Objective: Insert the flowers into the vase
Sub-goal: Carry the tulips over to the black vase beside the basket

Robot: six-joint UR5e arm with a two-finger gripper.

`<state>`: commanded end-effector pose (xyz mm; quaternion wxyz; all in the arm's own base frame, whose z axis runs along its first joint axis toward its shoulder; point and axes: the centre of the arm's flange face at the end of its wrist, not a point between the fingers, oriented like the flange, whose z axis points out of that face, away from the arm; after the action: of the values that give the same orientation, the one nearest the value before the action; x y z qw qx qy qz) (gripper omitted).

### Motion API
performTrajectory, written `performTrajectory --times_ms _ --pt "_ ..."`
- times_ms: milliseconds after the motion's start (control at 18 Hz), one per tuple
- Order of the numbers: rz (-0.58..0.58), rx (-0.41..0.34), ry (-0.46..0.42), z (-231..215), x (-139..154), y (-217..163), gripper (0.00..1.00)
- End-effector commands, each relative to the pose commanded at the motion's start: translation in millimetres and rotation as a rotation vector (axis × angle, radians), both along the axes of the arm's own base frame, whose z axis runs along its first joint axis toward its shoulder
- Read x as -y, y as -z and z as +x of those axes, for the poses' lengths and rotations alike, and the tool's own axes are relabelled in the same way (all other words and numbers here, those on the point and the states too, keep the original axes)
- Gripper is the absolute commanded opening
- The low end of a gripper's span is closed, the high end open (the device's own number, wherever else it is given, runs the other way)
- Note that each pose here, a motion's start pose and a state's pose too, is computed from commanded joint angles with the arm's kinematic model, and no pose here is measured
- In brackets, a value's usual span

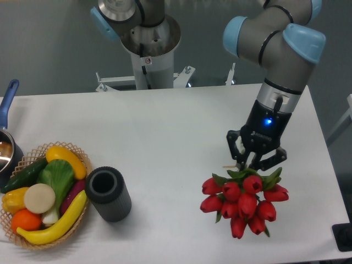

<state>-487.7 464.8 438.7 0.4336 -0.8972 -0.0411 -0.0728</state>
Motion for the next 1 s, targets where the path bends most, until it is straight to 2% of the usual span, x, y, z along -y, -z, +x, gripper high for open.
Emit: performTrajectory --times_ms 111,333,889,1000 --pt "0.040 -0.001 0.003 12.7 -14.0 -8.1 0.00" --pt "0.079 -0.045 0.087 55.2 -50.5 -10.6 0.00" --pt "0.318 -0.014 0.305 122.5 -89.8 -41.2 0.00" --pt "0.352 0.015 0.349 137.4 -97.8 -43.8 0.00"
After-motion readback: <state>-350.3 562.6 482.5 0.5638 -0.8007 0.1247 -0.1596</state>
